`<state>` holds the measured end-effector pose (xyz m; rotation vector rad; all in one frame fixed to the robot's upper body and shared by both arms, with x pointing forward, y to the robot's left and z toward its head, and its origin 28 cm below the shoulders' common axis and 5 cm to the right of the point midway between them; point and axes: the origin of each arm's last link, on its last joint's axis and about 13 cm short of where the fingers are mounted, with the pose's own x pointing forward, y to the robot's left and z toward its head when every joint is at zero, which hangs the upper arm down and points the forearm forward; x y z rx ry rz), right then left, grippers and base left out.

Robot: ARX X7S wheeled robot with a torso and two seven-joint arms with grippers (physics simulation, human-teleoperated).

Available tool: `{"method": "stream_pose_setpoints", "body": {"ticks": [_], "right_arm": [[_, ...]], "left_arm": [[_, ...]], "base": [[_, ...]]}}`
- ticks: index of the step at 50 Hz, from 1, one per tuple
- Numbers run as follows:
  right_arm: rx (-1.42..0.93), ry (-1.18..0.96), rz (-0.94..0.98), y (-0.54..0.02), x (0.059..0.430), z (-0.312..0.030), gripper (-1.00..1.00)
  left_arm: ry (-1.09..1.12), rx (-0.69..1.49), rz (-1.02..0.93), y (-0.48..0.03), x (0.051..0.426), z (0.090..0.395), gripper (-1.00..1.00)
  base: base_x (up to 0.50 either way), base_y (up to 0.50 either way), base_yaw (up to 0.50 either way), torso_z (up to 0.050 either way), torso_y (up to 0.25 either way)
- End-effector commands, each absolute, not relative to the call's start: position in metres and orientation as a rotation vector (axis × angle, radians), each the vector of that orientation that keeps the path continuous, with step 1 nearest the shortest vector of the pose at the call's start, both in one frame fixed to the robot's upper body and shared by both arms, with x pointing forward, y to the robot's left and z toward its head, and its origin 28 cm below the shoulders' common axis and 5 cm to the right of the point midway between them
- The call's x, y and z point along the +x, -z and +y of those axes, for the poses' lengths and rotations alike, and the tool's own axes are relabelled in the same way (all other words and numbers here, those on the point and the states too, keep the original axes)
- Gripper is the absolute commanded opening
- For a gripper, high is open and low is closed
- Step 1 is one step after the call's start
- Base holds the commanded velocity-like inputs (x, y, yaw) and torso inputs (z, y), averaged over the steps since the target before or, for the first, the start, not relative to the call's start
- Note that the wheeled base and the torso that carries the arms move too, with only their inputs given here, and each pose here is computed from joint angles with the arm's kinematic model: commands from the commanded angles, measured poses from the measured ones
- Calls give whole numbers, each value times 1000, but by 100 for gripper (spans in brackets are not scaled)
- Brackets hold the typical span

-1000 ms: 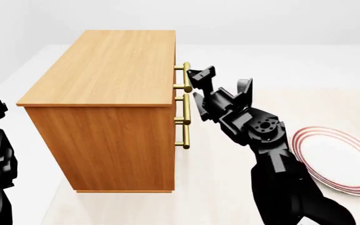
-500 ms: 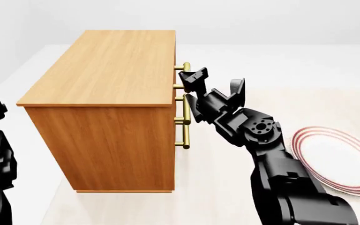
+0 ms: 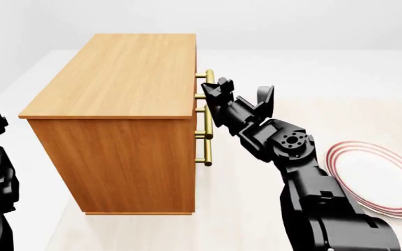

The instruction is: Open the top drawer of the cabinet and put the bowl in it.

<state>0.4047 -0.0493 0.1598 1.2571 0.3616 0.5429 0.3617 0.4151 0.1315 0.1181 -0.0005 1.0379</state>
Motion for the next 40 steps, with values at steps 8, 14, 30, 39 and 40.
{"method": "stream_pose_setpoints", "body": {"ticks": [8,14,30,39,40], "right_arm": [[1220,-515,363,-159,406,-57,-100],[1234,-511,328,-162,408,-65,-100],[1268,-485,268,-166,411,-82,-100],[1292,-478,235,-170,412,-91,-100],[1295,-477,230,-170,412,-92,-100]], "left_arm": [[-1039,116,-2,-131,362,415,100],[-1040,114,-2,-132,362,415,100],[-1039,114,0,-132,362,415,100],[-1038,114,0,-132,362,415,100],[-1038,113,0,-132,362,415,100]], "base": [[1,0,0,0,0],[2,0,0,0,0],[5,0,0,0,0],[7,0,0,0,0],[0,0,0,0,0]]}}
